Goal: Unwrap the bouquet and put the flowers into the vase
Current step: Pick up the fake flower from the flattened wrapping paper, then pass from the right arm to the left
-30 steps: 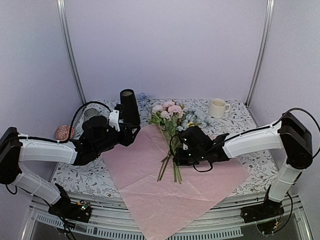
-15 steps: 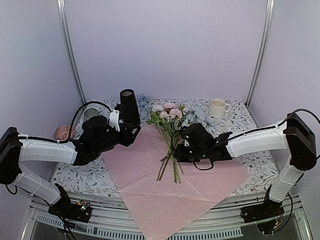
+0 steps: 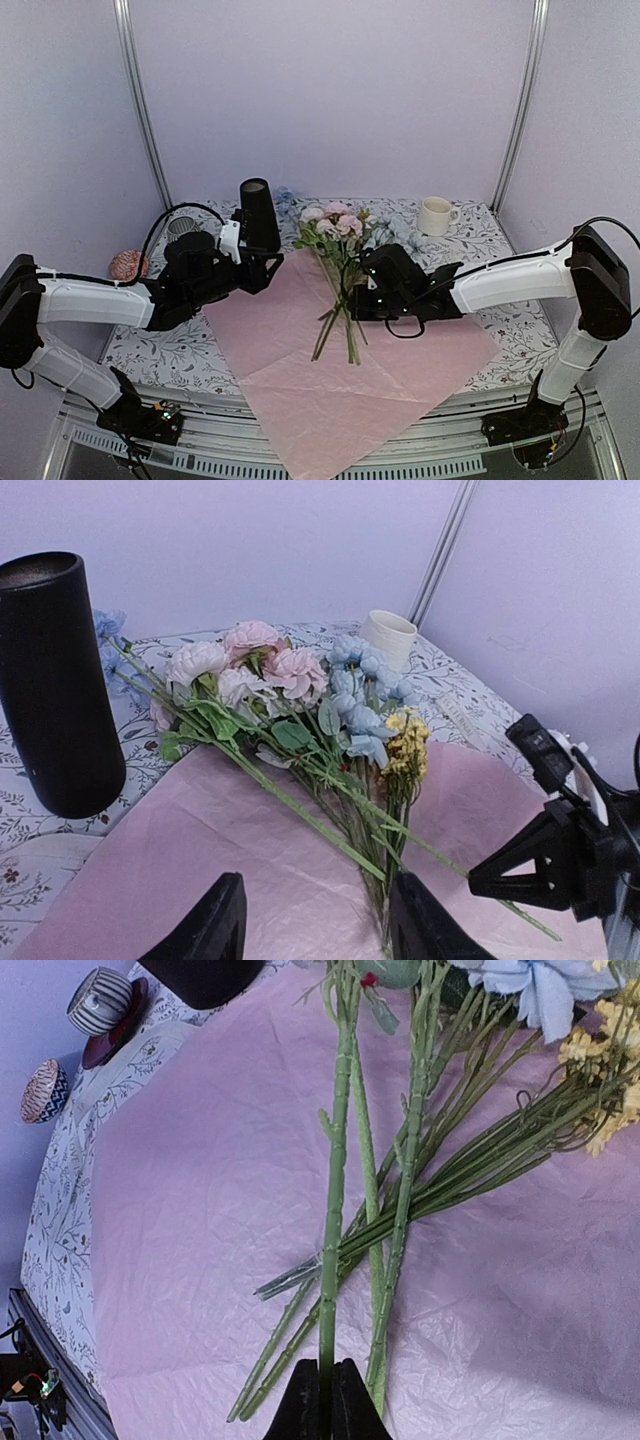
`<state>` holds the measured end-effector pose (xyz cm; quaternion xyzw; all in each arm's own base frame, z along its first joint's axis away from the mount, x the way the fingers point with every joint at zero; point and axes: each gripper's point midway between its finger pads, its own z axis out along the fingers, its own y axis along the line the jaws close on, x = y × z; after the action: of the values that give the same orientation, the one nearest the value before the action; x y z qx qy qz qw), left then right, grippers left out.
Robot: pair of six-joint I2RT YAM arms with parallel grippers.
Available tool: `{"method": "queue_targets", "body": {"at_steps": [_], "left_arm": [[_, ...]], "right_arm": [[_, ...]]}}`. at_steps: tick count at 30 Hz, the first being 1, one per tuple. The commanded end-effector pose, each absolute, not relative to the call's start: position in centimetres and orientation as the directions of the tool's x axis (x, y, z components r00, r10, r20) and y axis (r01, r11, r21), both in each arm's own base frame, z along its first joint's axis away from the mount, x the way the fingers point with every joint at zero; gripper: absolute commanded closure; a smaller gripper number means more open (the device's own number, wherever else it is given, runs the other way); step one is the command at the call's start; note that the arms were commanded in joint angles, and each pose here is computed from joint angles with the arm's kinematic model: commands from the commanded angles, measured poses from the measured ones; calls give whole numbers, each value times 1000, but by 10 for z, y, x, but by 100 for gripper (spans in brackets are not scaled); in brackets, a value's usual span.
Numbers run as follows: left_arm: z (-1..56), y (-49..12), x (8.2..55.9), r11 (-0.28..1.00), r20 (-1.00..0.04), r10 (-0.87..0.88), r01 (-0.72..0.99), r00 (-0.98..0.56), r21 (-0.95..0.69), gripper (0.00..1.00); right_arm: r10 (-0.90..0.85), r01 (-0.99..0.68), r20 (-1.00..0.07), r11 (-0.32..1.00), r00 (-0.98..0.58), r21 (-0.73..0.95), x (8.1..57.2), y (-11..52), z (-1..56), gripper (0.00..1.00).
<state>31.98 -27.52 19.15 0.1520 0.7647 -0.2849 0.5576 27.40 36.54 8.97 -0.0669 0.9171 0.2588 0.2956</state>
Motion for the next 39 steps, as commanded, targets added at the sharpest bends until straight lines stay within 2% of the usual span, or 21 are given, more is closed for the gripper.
{"method": "queue_targets", "body": {"at_steps": [1,8,19,25,29,33,39], "left_arm": [[205,-276,323,780,-945,-113,562,-307,-276,49],[205,-282,320,758,-940,-113,584,-321,-290,47],[219,-293,304,675,-947,-126,674,-296,-300,30],[237,-303,281,549,-952,-164,778,-258,-306,21],[256,-309,269,429,-937,-201,834,-285,-346,15],[279,-308,265,343,-902,-272,842,-335,-416,16],[315,-310,266,259,-849,-373,837,-373,-482,28]], "right_arm": [[132,-324,-703,818,-699,476,295,377,162,96],[193,-378,-794,799,-577,468,307,374,220,96],[228,-509,-858,724,-460,465,302,379,266,96],[237,-642,-886,618,-399,455,277,378,269,97],[248,-737,-905,526,-344,424,252,377,277,97],[256,-806,-924,458,-283,374,230,375,282,97],[253,-860,-934,384,-252,336,214,379,285,97]]}}
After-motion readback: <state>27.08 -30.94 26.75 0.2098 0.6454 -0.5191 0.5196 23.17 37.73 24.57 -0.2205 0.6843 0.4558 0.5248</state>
